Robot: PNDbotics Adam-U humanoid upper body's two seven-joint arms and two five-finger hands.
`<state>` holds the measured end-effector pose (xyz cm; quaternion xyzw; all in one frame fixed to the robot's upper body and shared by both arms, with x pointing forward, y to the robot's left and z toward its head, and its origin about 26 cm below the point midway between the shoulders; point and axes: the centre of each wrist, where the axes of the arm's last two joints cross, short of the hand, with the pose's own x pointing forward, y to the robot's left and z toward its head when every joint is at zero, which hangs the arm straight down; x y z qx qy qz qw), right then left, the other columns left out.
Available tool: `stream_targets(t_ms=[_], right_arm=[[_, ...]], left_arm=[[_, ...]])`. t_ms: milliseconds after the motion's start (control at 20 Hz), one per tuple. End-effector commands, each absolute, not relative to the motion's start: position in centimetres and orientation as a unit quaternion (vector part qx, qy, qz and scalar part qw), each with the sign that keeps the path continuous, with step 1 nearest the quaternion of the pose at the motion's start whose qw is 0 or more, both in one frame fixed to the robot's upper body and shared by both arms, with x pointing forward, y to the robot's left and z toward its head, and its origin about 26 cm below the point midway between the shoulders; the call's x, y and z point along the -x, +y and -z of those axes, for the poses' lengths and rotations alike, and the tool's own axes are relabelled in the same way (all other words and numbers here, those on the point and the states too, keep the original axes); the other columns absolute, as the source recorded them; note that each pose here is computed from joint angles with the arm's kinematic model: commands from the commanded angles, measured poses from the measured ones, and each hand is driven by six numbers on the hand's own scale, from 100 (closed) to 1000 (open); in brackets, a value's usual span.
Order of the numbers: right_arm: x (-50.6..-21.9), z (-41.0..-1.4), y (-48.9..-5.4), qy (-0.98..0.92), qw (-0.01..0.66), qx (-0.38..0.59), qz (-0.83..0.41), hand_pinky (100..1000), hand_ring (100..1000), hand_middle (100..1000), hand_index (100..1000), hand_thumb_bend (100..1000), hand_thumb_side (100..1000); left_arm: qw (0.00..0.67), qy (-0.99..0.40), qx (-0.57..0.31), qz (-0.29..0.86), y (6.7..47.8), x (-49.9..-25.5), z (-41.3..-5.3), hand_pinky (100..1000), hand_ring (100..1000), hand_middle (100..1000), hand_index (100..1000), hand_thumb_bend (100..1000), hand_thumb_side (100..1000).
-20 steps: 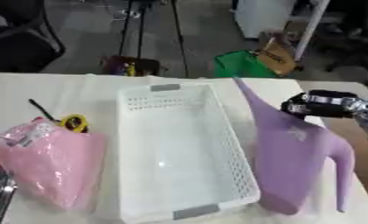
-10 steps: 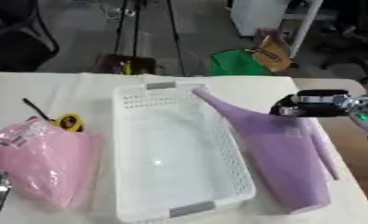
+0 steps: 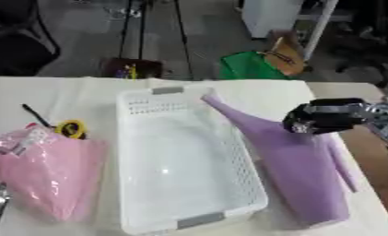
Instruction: Pick up objects on the table and place them in the box.
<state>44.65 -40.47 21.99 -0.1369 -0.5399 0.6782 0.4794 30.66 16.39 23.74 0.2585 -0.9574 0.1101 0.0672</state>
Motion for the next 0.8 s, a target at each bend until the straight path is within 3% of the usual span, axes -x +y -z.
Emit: stream_targets(t_ms=[50, 100, 250, 300, 550, 600, 800], right_arm=[[-44.5, -23.5, -42.8, -0.459, 0.375, 0.107, -0.798, 605, 607, 591, 770, 145, 772], [-44.6, -23.3, -43.1, -0.45, 0.366, 0.111, -0.807, 602, 605, 590, 766, 212, 606], [-45.0, -22.7, -44.0, -0.415, 0.355, 0.123, -0.829, 600, 605, 590, 766, 223, 549], [-45.2, -22.5, -44.1, -0.408, 0.357, 0.125, -0.831, 597, 601, 584, 762, 229, 488], [-45.8, -22.0, -43.9, -0.393, 0.367, 0.129, -0.833, 594, 597, 581, 761, 230, 452], [-45.8, -21.9, -43.9, -0.391, 0.369, 0.129, -0.833, 585, 588, 571, 761, 227, 353], [-46.0, -21.5, -44.0, -0.386, 0.376, 0.128, -0.833, 574, 575, 544, 726, 208, 325]], left_arm=[[0.056, -0.96, -0.25, -0.113, 16.2, -30.4, -24.4, 703, 649, 728, 751, 100, 980], [0.056, -0.96, -0.25, -0.113, 16.2, -30.4, -24.4, 701, 649, 728, 751, 100, 980], [0.057, -0.96, -0.25, -0.114, 16.2, -30.4, -24.4, 700, 649, 728, 751, 100, 980], [0.057, -0.96, -0.249, -0.115, 16.1, -30.4, -24.4, 699, 649, 729, 751, 100, 981], [0.058, -0.96, -0.248, -0.116, 16.1, -30.4, -24.4, 698, 649, 729, 751, 100, 981], [0.058, -0.96, -0.248, -0.116, 16.1, -30.4, -24.4, 695, 649, 729, 751, 100, 981], [0.059, -0.96, -0.248, -0.117, 16.1, -30.4, -24.4, 692, 649, 730, 751, 100, 980]])
